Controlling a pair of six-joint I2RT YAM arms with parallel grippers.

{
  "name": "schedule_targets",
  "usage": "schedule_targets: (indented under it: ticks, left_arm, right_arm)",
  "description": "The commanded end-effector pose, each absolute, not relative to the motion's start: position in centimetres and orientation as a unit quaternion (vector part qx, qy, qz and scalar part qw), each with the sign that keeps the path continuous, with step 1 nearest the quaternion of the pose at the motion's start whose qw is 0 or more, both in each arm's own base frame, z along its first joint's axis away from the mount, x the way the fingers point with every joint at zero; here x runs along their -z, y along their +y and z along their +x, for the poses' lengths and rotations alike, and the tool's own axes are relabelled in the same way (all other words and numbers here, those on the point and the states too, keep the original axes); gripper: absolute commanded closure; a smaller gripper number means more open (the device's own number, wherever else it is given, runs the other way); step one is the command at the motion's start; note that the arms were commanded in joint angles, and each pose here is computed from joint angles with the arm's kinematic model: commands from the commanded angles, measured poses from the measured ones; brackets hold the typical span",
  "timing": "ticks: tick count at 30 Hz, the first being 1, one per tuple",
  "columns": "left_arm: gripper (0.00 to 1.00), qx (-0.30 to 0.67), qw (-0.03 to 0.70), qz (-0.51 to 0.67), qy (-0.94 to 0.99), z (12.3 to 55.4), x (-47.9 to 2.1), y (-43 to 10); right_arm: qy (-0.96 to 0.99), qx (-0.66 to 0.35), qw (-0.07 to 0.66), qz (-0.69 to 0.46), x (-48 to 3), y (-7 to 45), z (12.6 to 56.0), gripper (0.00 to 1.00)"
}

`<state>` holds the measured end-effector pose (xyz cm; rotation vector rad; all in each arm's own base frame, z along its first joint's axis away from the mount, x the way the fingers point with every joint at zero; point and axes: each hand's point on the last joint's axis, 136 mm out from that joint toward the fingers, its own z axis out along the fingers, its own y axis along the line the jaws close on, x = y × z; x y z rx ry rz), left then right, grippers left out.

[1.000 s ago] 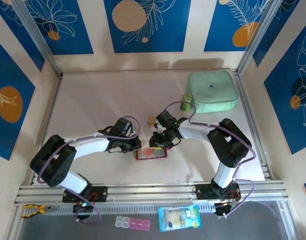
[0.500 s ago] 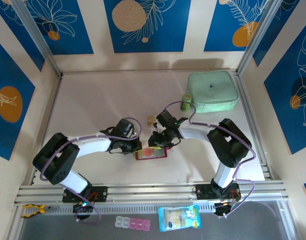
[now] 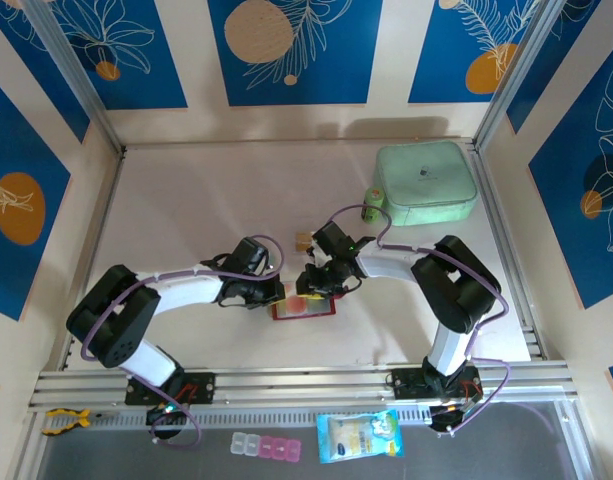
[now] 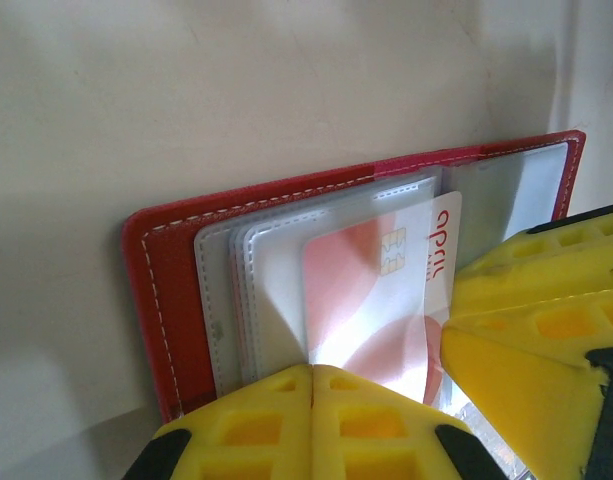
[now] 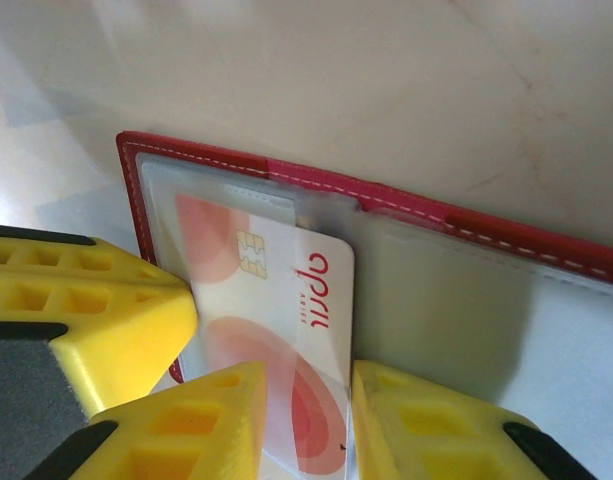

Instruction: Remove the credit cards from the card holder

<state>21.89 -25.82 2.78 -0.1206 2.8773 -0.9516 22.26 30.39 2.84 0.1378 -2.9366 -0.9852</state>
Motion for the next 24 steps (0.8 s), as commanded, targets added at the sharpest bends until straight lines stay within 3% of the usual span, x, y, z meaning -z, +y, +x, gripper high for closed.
schedule_targets:
  ticks: [1,24]
  left_arm:
    - [1.0,0.282,0.029,-0.038,0.958,20.6,-1.3,-24.9]
    - [1.0,0.279,0.028,-0.038,0.959,20.7,-1.2,-24.9]
  right_arm:
    - [-0.944,0.325,0.041,0.038,-2.3,30.4,21.7,0.71]
    - [-0.935,0.352,0.028,0.037,-3.7,30.4,21.9,0.87]
